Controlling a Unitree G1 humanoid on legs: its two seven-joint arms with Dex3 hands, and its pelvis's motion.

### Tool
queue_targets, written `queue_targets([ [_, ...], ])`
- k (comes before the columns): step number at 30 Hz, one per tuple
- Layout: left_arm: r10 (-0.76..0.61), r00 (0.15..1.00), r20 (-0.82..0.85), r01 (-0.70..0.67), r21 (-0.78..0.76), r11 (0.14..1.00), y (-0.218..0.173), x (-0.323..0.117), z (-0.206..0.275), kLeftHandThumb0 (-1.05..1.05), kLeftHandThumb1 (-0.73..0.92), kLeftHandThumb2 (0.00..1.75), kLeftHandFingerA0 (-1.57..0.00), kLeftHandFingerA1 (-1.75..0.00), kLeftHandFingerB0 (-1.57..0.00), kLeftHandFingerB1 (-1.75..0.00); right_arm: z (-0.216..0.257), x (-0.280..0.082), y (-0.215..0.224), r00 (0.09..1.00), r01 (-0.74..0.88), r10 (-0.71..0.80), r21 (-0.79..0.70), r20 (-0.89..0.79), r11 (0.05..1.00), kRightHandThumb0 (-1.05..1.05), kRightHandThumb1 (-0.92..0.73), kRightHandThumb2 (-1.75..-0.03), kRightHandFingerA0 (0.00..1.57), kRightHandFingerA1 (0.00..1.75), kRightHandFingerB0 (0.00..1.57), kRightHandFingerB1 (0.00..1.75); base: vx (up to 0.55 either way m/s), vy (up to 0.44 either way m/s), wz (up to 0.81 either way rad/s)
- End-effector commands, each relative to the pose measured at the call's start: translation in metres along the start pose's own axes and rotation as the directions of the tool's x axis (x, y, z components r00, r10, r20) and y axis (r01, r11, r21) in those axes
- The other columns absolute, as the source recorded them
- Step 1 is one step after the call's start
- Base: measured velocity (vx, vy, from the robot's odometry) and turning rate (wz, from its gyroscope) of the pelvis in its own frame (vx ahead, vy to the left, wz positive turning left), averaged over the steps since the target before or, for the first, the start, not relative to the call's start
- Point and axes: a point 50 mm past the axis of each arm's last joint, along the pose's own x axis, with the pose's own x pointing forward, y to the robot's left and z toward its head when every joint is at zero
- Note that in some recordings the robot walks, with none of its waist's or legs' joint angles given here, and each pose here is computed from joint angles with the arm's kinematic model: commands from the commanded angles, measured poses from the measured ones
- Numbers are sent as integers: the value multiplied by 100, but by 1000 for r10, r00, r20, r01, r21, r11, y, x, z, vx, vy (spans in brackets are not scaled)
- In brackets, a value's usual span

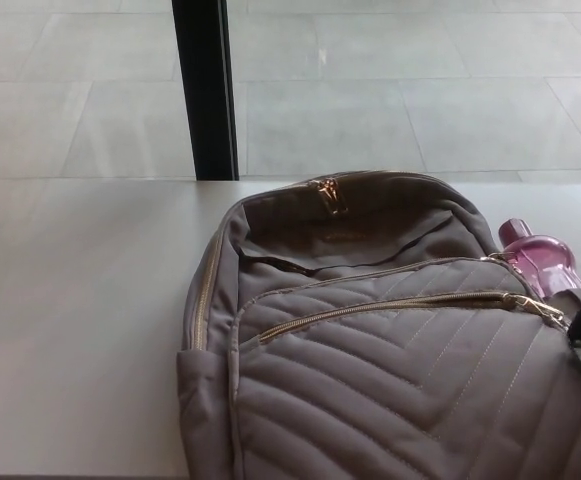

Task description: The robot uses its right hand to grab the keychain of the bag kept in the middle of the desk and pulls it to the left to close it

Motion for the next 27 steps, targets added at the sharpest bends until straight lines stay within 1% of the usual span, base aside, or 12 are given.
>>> queue_targets([
  [1, -1, 1000, -6, 1, 29, 1000, 7, -4, -1, -81, 33, 105, -72, -96, -49, -81, 4, 6, -5, 990, 143, -144, 130, 0, 981, -22, -50, -129, 85, 175, 68, 162, 0, 0, 0],
  [4, 5, 1000, -10, -5, 31, 999, 7, -5, -1, -72, 34, 106, -69, -94, -40, -74, 7, 11, -5, 981, 196, -193, 240, -33, 951, -21, -48, -134, 84, 175, 69, 160, 0, 0, 0],
  [9, 14, 1000, -8, -14, 54, 998, 7, -5, -2, -79, 44, 89, -72, -105, -50, -83, 13, 20, -5, 962, 274, -247, 362, -121, 891, -20, -50, -128, 91, 175, 74, 161, 0, 0, 0],
  [10, 19, 1000, -10, -19, 26, 999, 7, -4, -2, -79, 37, 95, -76, -104, -51, -83, 14, 22, -5, 958, 285, -255, 380, -129, 880, -17, -49, -129, 93, 175, 75, 161, 0, 0, 0],
  [17, 9, 1000, -12, -9, 17, 1000, 8, -5, -1, -71, 32, 105, -68, -93, -43, -76, 29, 38, 1, 971, 239, -222, 386, -89, 891, -15, -47, -132, 90, 175, 73, 161, 0, 0, 0],
  [18, 17, 1000, -23, -16, 13, 1000, 8, -4, -2, -69, 40, 91, -65, -106, -49, -83, 32, 41, 1, 975, 222, -214, 380, -64, 898, -13, -49, -130, 90, 175, 73, 160, 0, 0, 0],
  [19, 18, 1000, -20, -17, 19, 1000, 8, -4, -2, -74, 31, 101, -74, -96, -50, -78, 38, 47, 2, 977, 207, -209, 385, -37, 900, -14, -52, -122, 90, 175, 75, 158, 0, 0, 0],
  [20, 15, 1000, -13, -15, 29, 999, 9, -5, -1, -75, 38, 95, -75, -105, -52, -84, 41, 51, 2, 978, 200, -206, 386, -24, 901, -16, -52, -122, 91, 175, 75, 157, 0, 0, 0],
  [22, 13, 1000, -3, -12, 62, 998, 9, -6, 0, -83, 33, 100, -75, -101, -52, -83, 51, 57, 4, 979, 186, -205, 399, 6, 898, -15, -53, -119, 90, 175, 75, 157, 0, 0, 0],
  [23, 12, 1000, 0, -12, 72, 997, 9, -6, 1, -80, 39, 90, -71, -108, -48, -88, 55, 60, 6, 980, 171, -197, 402, 23, 899, -15, -52, -121, 92, 175, 75, 157, 0, 0, 0],
  [26, -7, 1000, 8, 6, 86, 996, 9, -6, 2, -84, 41, 89, -73, -107, -48, -87, 63, 65, 12, 983, 146, -179, 397, 47, 906, -15, -50, -123, 92, 173, 75, 157, 0, 0, 0],
  [27, -10, 1000, 8, 10, 81, 997, 9, -6, 2, -84, 33, 102, -72, -100, -49, -82, 67, 67, 15, 983, 133, -171, 399, 62, 907, -13, -50, -122, 92, 172, 76, 157, 0, 0, 0],
])
